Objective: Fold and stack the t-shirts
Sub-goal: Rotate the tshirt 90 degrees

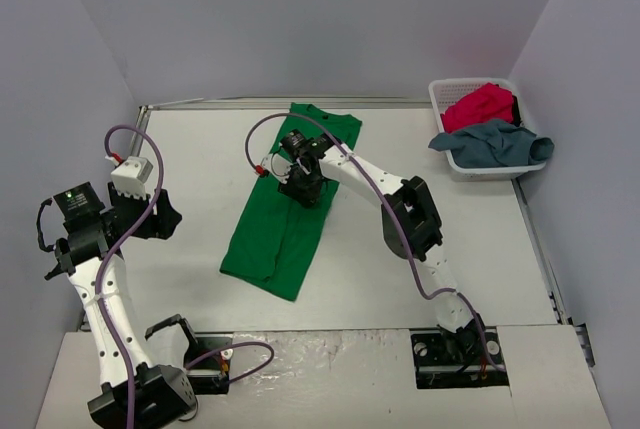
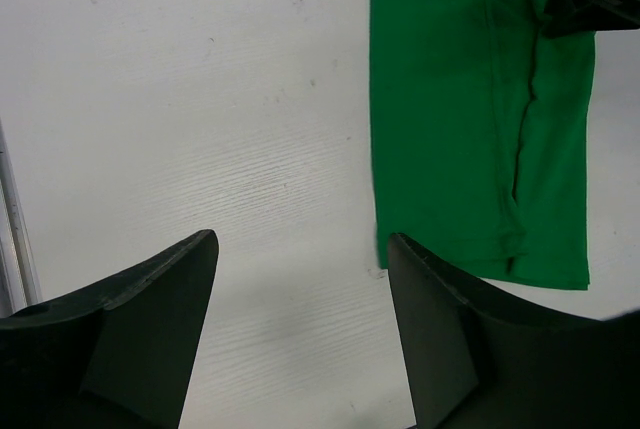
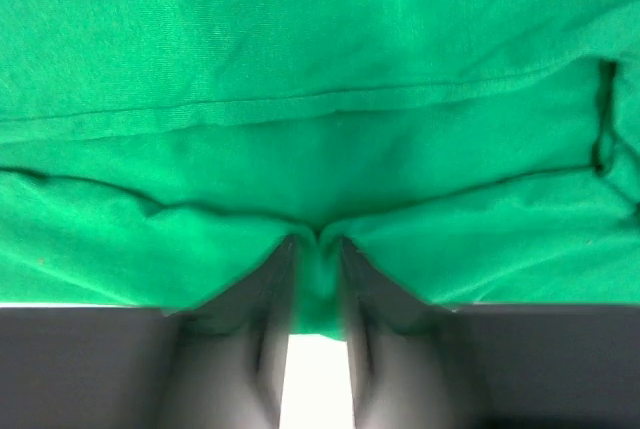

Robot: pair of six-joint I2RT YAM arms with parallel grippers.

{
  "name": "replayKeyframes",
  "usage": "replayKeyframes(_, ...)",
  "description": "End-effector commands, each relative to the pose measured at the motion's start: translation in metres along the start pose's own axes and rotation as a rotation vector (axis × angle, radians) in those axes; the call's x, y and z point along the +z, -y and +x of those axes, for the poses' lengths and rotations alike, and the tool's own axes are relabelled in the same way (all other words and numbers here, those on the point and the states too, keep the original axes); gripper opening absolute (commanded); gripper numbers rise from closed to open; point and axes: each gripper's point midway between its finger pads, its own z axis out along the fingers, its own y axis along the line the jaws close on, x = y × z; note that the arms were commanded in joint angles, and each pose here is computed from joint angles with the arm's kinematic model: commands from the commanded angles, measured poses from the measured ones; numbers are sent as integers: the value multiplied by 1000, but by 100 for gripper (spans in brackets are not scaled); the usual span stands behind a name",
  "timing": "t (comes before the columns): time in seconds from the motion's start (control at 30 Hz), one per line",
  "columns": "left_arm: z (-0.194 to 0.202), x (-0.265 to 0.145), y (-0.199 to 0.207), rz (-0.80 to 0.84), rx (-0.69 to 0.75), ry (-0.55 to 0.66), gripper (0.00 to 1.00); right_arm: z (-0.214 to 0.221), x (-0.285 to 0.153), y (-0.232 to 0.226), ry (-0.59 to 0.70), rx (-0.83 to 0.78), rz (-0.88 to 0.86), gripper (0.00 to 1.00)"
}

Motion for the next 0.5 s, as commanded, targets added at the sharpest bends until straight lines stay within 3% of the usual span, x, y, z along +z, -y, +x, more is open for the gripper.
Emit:
replayKeyframes(0.0,-9,-4,2,5,20,34,67,2,-27,-10,-6,-14,-14,25)
replayKeyframes(0.17,-8,-4,2,8,19,33,67,7,-26,-12,-22,-13,-18,33)
replayKeyframes(0.33,-8,-4,3,10,20,33,67,5,-35,-4,-12,-16,10,30)
replayKeyframes(0.43,-8,-4,3,10,20,33,68,8,-43,10,-1,5,35,19)
replayKeyframes(0.47,-9,-4,3,9,20,34,68,10,-44,14,2,15,39,9)
